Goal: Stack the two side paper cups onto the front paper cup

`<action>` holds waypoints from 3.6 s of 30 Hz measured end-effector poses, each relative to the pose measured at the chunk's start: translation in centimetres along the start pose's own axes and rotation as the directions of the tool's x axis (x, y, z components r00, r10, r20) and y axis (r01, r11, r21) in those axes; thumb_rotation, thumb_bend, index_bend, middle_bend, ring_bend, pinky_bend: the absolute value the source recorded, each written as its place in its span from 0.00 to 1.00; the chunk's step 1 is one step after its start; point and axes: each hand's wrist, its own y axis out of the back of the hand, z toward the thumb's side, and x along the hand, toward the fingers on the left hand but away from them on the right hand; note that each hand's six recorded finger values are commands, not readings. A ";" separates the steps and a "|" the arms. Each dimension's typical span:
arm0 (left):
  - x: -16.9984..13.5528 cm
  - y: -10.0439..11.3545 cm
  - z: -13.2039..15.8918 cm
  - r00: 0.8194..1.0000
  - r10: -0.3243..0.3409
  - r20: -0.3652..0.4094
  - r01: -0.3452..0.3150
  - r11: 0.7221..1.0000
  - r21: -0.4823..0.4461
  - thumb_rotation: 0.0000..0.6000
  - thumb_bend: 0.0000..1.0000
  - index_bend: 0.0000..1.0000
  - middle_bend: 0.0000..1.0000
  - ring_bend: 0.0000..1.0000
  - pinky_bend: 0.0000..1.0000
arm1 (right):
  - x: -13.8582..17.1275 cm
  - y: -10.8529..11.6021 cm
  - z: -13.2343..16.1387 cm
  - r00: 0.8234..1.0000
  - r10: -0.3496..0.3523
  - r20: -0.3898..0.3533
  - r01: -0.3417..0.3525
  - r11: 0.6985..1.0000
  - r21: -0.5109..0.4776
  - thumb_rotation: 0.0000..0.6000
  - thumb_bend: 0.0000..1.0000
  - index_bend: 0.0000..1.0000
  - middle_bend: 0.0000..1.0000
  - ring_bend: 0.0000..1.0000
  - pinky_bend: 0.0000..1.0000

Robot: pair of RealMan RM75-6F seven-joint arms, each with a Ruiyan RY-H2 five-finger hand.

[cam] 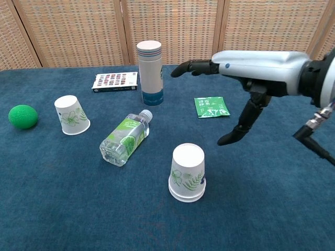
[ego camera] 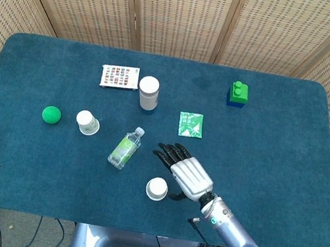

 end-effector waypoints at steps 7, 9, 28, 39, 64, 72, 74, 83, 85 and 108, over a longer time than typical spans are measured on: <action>1.0 -0.2 0.1 1.000 -0.006 0.024 0.006 1.000 -0.003 1.00 0.17 0.00 0.00 0.00 0.00 | 3.8 1.2 -3.1 0.993 -0.113 0.022 0.112 0.992 0.062 1.00 0.00 0.00 0.00 0.00 0.00; 1.6 -0.1 0.4 0.999 0.003 0.043 -0.003 1.000 -0.002 1.00 0.17 0.00 0.00 0.00 0.00 | 5.4 1.7 -4.9 0.985 -0.164 0.045 0.159 0.982 0.098 1.00 0.00 0.00 0.00 0.00 0.00; 12.6 -3.6 7.7 0.963 -0.096 0.251 0.060 0.987 0.146 1.00 0.17 0.00 0.00 0.00 0.09 | 22.4 0.7 -14.5 0.885 -0.365 0.290 0.317 0.927 0.199 1.00 0.00 0.00 0.00 0.00 0.00; 19.0 -7.6 11.3 0.961 -0.157 0.226 0.122 0.979 0.163 1.00 0.17 0.12 0.17 0.24 0.33 | 22.9 0.9 -15.4 0.880 -0.365 0.305 0.321 0.929 0.185 1.00 0.00 0.00 0.00 0.00 0.00; 22.7 -10.5 13.2 0.974 -0.166 0.155 0.135 0.971 0.195 1.00 0.26 0.41 0.44 0.45 0.45 | 22.5 0.8 -15.8 0.879 -0.359 0.313 0.315 0.931 0.182 1.00 0.00 0.00 0.00 0.00 0.00; 22.8 -10.7 13.2 0.977 -0.153 0.147 0.124 0.974 0.190 1.00 0.26 0.45 0.49 0.49 0.49 | 22.6 0.9 -16.0 0.876 -0.361 0.320 0.320 0.931 0.176 1.00 0.00 0.00 0.00 0.00 0.00; 22.8 -10.7 13.3 0.978 -0.151 0.146 0.123 0.975 0.187 1.00 0.26 0.45 0.49 0.49 0.49 | 22.7 0.9 -16.0 0.875 -0.363 0.321 0.322 0.931 0.175 1.00 0.00 0.00 0.00 0.00 0.00; 22.4 -9.2 13.9 0.979 -0.104 0.176 0.077 0.985 0.153 1.00 0.26 0.45 0.49 0.49 0.49 | 22.8 0.9 -16.1 0.873 -0.365 0.323 0.325 0.930 0.172 1.00 0.00 0.00 0.00 0.00 0.00; 22.0 -8.4 14.3 0.976 -0.089 0.197 0.062 0.989 0.136 1.00 0.26 0.45 0.49 0.49 0.49 | 22.7 0.9 -16.1 0.874 -0.363 0.323 0.323 0.931 0.172 1.00 0.00 0.00 0.00 0.00 0.00; 8.4 -3.6 28.8 0.609 -0.104 0.786 0.065 0.995 0.081 1.00 0.26 0.45 0.49 0.49 0.49 | 22.8 0.8 -16.2 0.859 -0.377 0.346 0.330 0.925 0.187 1.00 0.00 0.01 0.00 0.00 0.00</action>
